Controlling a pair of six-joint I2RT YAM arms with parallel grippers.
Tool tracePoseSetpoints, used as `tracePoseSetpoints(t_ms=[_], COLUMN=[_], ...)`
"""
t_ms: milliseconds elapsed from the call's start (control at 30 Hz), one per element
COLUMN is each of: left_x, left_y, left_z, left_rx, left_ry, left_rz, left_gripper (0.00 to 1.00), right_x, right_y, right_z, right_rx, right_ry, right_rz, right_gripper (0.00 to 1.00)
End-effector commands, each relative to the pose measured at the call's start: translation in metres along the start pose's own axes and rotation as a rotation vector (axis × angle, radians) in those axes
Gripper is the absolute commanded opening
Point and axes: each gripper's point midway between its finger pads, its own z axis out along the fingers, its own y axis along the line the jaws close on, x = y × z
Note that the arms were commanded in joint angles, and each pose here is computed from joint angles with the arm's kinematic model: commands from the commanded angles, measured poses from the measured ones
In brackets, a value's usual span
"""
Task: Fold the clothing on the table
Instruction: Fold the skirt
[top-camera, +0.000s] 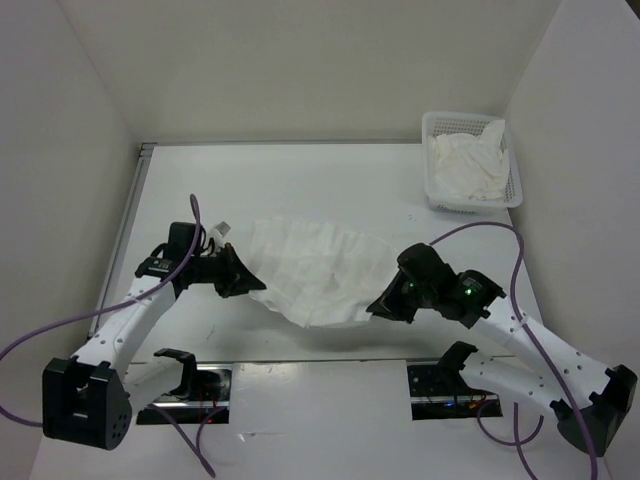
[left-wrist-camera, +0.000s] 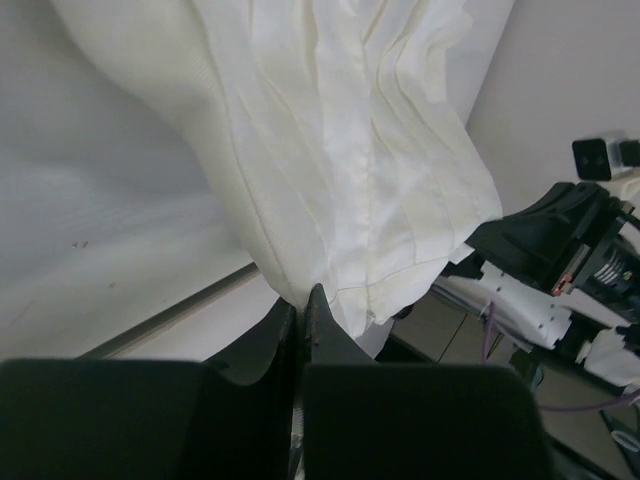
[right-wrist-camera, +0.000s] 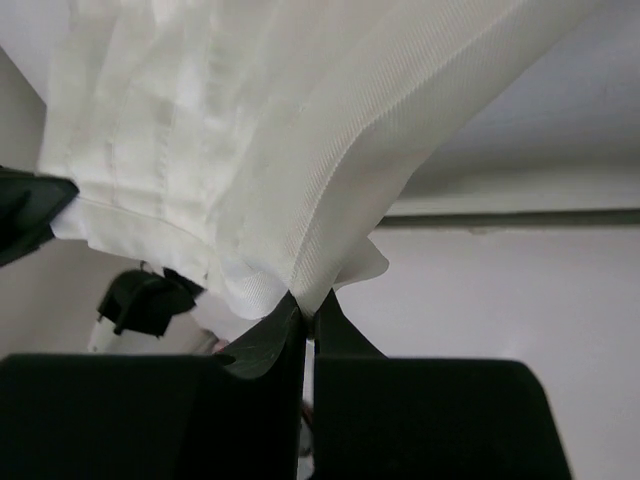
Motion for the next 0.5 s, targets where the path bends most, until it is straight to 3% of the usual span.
tracePoseSetpoints(t_ms=[0, 467], left_x=[-0.02, -0.028], left_y=[-0.01, 0.0], left_z=[-0.006, -0.011], left_rx=[0.055, 0.057], left_ry=[-0.061, -0.11], left_rz=[-0.035, -0.087], left_gripper=[0.0, 0.0], right_x=[-0.035, -0.045], right_y=[0.025, 0.015], right_z=[-0.005, -0.01], right_rx=[-0.09, -0.057], right_ry=[-0.147, -0.189], right_rz=[0.013, 0.026], right_gripper=[0.0, 0.0])
